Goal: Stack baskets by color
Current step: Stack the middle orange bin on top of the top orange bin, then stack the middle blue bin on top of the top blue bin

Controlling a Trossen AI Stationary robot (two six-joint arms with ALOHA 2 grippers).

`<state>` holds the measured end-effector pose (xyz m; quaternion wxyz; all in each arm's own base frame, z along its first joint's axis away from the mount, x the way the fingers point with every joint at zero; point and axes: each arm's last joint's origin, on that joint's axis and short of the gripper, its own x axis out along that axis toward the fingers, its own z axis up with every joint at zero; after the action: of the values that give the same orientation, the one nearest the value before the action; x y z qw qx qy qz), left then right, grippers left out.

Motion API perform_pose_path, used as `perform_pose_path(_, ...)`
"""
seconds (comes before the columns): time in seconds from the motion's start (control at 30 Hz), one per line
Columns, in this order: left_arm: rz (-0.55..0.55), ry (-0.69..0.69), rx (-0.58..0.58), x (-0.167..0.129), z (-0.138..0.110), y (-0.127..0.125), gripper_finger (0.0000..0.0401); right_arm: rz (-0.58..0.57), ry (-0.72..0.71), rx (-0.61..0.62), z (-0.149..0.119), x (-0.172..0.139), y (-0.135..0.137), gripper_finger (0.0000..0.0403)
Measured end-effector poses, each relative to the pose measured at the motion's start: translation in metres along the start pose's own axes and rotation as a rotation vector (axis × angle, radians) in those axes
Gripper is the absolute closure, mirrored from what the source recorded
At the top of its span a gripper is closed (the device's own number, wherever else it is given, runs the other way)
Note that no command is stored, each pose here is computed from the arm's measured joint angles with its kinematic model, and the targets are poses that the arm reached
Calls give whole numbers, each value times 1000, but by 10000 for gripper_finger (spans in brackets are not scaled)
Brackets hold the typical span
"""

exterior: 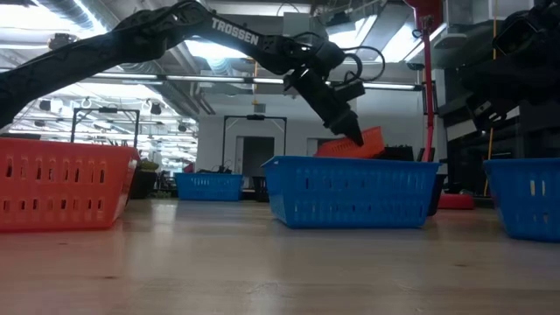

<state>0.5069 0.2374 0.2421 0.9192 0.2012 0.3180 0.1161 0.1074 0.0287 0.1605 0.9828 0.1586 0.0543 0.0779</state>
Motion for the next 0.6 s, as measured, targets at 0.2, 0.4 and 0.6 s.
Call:
perform_pose_path(0.2, 11, -26, 32, 0, 7, -6, 341, 0, 0, 0, 0, 0, 0, 315)
perform_pose_path(0.4, -13, -3, 31, 6, 1, -11, 336, 0, 1, 0, 0, 0, 0, 315)
perform_pose_path(0.6, 14, 56, 33, 18, -10, -17, 314, -3, 8, -1, -1, 0, 0, 315)
